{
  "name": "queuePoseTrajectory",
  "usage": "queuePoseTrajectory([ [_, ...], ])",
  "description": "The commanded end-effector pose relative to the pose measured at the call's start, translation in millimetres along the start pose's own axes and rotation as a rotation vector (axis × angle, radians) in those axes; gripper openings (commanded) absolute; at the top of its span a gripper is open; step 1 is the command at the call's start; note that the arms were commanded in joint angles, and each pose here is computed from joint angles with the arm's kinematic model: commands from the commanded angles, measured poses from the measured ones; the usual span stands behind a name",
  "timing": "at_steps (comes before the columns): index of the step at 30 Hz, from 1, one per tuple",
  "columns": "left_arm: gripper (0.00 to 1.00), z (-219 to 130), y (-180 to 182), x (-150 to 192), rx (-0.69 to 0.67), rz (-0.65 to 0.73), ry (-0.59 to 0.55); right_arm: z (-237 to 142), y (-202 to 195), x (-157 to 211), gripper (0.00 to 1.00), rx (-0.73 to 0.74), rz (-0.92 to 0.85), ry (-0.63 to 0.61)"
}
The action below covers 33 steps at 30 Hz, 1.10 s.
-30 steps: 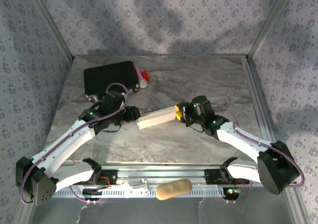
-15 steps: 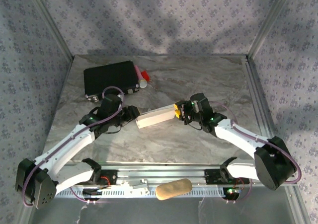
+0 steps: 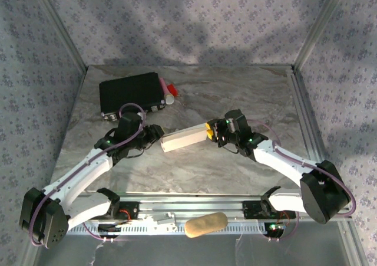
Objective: Fold the paper box
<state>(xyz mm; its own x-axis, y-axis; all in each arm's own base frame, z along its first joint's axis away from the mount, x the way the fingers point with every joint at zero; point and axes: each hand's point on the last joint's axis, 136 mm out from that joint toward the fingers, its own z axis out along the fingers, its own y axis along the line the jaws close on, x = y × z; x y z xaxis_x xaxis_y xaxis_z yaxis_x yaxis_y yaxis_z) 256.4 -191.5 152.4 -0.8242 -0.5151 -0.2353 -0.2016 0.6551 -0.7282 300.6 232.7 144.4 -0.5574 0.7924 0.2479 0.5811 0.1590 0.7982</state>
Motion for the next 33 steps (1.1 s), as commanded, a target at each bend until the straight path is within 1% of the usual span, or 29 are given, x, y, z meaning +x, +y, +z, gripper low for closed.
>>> queuePoseTrajectory([
  [1, 0.38, -2.5, -3.4, 2.7, 0.036, -0.006, 0.009, 3.2, -24.1, -12.2, 0.29, 0.102, 0.000, -0.055],
  [10, 0.32, -0.8, 13.8, 8.6, 0.005, 0.005, 0.005, 5.0, -24.9, -11.7, 0.28, 0.115, -0.002, -0.059],
  [16, 0.32, -0.4, 19.3, 11.1, 0.008, 0.036, 0.000, 6.4, -26.2, -12.0, 0.26, 0.131, 0.000, -0.069],
  [18, 0.34, -7.0, 17.4, 8.6, 0.017, 0.046, -0.027, 8.0, -24.3, -11.5, 0.26, 0.131, 0.001, -0.068],
  [21, 0.43, -25.4, 14.3, 0.7, 0.024, 0.048, -0.094, 10.9, -22.3, -9.8, 0.26, 0.138, -0.003, -0.066],
  [23, 0.46, -37.4, 6.0, -2.7, 0.054, 0.046, -0.122, 12.2, -20.6, -9.3, 0.25, 0.145, -0.005, -0.068],
  [25, 0.48, -45.6, -6.8, -1.9, 0.087, 0.059, -0.125, 12.9, -20.4, -9.4, 0.25, 0.152, -0.004, -0.072],
  [26, 0.51, -48.6, -16.3, 0.3, 0.108, 0.103, -0.124, 12.7, -19.3, -9.8, 0.25, 0.151, -0.002, -0.075],
  [27, 0.55, -52.7, -28.7, 4.3, 0.118, 0.187, -0.130, 12.7, -20.0, -9.6, 0.25, 0.153, -0.002, -0.078],
  [29, 0.55, -57.3, -47.7, 18.1, 0.099, 0.458, -0.133, 13.1, -20.9, -10.5, 0.25, 0.157, 0.002, -0.083],
  [31, 0.56, -62.9, -54.4, 26.3, -0.020, 0.781, -0.154, 13.3, -20.6, -11.3, 0.25, 0.162, 0.004, -0.084],
  [33, 0.59, -60.5, -48.1, 26.4, -0.154, 0.989, -0.153, 13.2, -21.4, -12.1, 0.25, 0.170, 0.002, -0.088],
])
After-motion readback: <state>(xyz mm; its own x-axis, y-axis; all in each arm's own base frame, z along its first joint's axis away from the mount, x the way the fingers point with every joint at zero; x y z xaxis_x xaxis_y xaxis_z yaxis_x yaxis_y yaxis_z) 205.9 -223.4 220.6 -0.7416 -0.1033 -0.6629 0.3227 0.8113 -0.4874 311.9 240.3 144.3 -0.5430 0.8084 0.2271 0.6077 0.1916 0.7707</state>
